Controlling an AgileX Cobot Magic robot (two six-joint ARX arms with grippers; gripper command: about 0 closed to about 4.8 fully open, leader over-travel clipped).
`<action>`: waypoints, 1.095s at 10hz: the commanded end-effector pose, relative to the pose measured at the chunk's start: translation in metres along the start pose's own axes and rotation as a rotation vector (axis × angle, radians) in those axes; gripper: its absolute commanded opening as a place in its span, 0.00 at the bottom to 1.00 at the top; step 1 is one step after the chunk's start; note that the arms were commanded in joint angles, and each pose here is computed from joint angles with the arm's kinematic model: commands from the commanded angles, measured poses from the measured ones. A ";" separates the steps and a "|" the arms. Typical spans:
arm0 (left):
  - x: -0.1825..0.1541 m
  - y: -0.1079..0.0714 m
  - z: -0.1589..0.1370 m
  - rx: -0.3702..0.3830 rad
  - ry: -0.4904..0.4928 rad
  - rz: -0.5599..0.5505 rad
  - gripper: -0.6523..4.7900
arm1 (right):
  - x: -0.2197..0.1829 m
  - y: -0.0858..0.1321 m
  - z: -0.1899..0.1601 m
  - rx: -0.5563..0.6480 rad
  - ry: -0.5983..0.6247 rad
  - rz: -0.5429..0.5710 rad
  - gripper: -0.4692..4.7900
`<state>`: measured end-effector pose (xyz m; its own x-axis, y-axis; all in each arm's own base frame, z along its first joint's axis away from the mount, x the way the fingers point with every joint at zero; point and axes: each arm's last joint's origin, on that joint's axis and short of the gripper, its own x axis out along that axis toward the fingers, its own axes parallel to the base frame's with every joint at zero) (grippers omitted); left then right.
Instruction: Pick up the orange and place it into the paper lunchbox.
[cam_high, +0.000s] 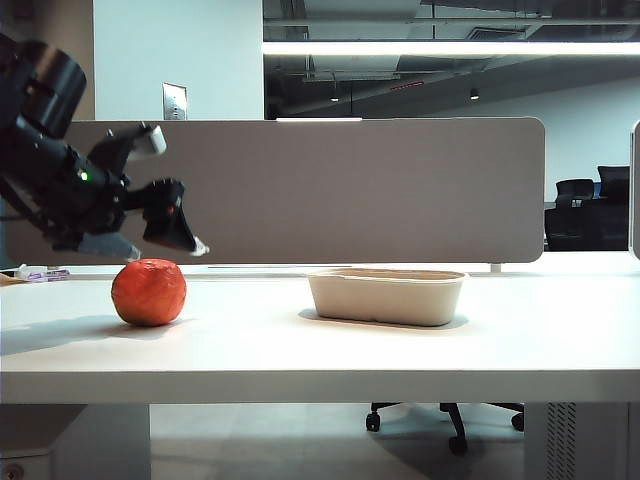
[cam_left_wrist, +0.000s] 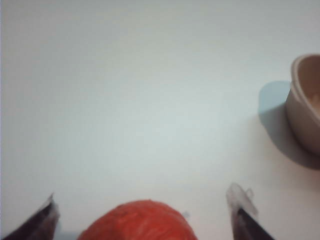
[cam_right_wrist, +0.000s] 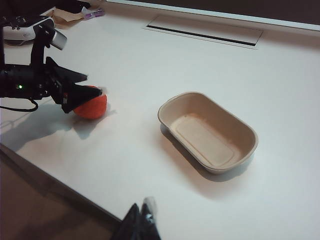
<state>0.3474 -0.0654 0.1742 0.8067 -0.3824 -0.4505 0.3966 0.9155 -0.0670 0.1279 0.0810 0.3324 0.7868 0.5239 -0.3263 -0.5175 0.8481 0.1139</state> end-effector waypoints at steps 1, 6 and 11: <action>0.009 0.001 -0.010 -0.007 0.032 -0.004 1.00 | -0.002 0.001 0.004 0.001 -0.023 0.006 0.09; 0.009 0.001 -0.012 -0.011 0.049 -0.007 0.34 | -0.002 0.001 0.003 0.001 -0.022 0.005 0.09; 0.053 -0.134 0.100 0.068 -0.183 -0.345 0.35 | -0.003 -0.001 -0.013 -0.006 0.149 0.000 0.09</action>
<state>0.3785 -0.2157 0.2468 0.6821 -0.6835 -0.2600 0.6810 0.7232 -0.1146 0.1222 0.0776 0.3176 0.7272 0.4915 -0.4791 -0.5082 0.8548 0.1055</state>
